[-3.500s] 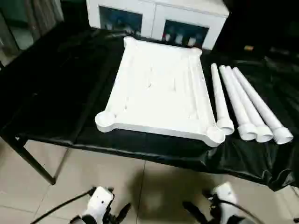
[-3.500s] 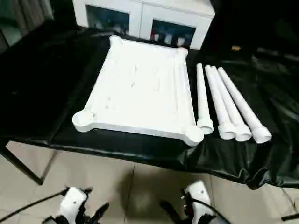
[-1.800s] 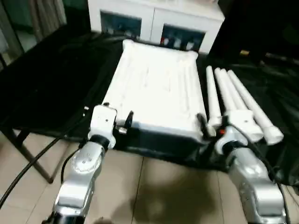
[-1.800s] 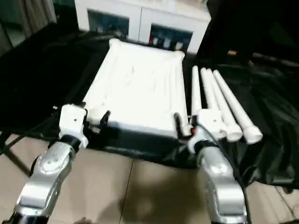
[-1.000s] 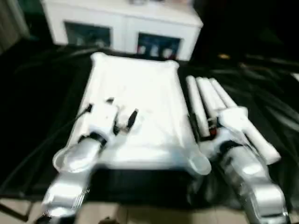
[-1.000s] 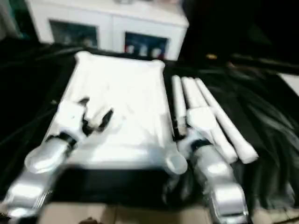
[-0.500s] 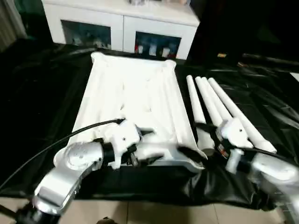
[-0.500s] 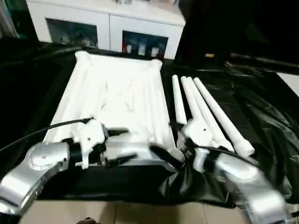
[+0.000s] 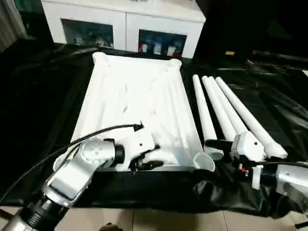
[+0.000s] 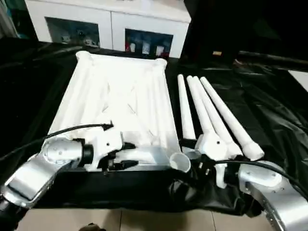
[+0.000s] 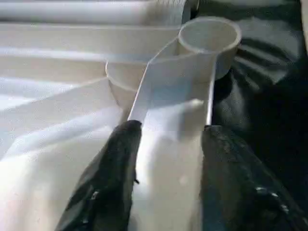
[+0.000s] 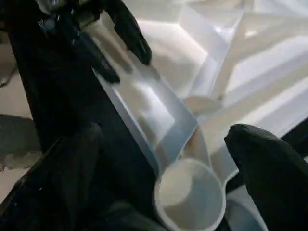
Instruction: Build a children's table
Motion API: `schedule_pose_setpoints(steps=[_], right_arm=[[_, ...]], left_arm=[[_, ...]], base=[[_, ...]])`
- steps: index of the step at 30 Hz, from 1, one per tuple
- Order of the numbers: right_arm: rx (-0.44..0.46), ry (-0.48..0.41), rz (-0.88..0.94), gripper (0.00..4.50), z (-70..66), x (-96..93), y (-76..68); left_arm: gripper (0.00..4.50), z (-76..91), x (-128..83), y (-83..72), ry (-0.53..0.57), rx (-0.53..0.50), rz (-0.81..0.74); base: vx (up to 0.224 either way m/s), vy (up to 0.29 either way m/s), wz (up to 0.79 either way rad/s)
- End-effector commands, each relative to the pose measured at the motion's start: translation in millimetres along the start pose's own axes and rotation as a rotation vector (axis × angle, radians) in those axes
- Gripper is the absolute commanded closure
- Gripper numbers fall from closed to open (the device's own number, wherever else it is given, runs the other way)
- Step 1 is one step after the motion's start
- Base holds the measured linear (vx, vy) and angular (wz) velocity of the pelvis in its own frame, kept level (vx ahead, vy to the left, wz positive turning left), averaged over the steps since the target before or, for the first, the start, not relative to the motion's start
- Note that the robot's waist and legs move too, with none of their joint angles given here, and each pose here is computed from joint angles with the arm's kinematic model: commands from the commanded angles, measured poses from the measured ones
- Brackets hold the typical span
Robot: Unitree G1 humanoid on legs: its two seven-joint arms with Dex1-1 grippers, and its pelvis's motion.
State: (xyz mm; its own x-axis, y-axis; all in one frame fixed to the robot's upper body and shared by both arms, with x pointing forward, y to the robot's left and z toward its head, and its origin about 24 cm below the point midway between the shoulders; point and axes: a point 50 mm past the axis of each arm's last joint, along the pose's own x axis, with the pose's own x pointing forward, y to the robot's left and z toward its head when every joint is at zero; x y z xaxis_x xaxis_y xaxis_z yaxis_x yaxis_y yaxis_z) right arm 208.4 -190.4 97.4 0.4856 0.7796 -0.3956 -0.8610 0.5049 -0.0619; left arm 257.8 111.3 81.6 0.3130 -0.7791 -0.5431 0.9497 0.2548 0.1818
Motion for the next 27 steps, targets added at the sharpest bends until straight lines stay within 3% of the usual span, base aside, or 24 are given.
schedule_pose_setpoints(steps=[1,2,5,8,15,21,27], right_arm=[[-0.025,0.005,0.002,0.0,4.0,-5.3,0.2],[-0.026,0.012,0.002,0.0,2.8,-7.5,-0.1],[-0.03,0.021,-0.001,0.0,1.8,-9.6,-1.3],[-0.031,0.022,0.0,0.0,2.7,-10.7,-1.8],[-0.043,0.038,0.023,0.0,-1.2,-2.6,5.4],[-0.045,0.042,0.035,0.0,-1.9,-0.1,8.9],[-0.047,0.044,0.036,0.0,-2.3,1.6,10.6]], left_arm=[[2.49,-0.9,0.1,-4.5,0.022,-0.001,-0.029],[2.73,-2.9,-3.3,-8.2,0.038,-0.019,-0.068],[2.83,-2.5,-6.4,-14.1,0.019,-0.058,-0.122],[3.22,-1.3,-7.8,-16.5,0.018,-0.06,-0.144],[3.72,-7.9,2.1,-5.2,0.058,-0.004,-0.02],[4.37,-12.5,5.6,-4.9,0.082,0.011,-0.011],[4.49,-19.7,5.6,-10.2,0.12,0.007,-0.056]], base=[[0.0,0.0,0.0],[0.0,0.0,0.0],[0.0,0.0,0.0],[0.0,0.0,0.0],[0.0,0.0,0.0],[0.0,0.0,0.0],[0.0,0.0,0.0]])
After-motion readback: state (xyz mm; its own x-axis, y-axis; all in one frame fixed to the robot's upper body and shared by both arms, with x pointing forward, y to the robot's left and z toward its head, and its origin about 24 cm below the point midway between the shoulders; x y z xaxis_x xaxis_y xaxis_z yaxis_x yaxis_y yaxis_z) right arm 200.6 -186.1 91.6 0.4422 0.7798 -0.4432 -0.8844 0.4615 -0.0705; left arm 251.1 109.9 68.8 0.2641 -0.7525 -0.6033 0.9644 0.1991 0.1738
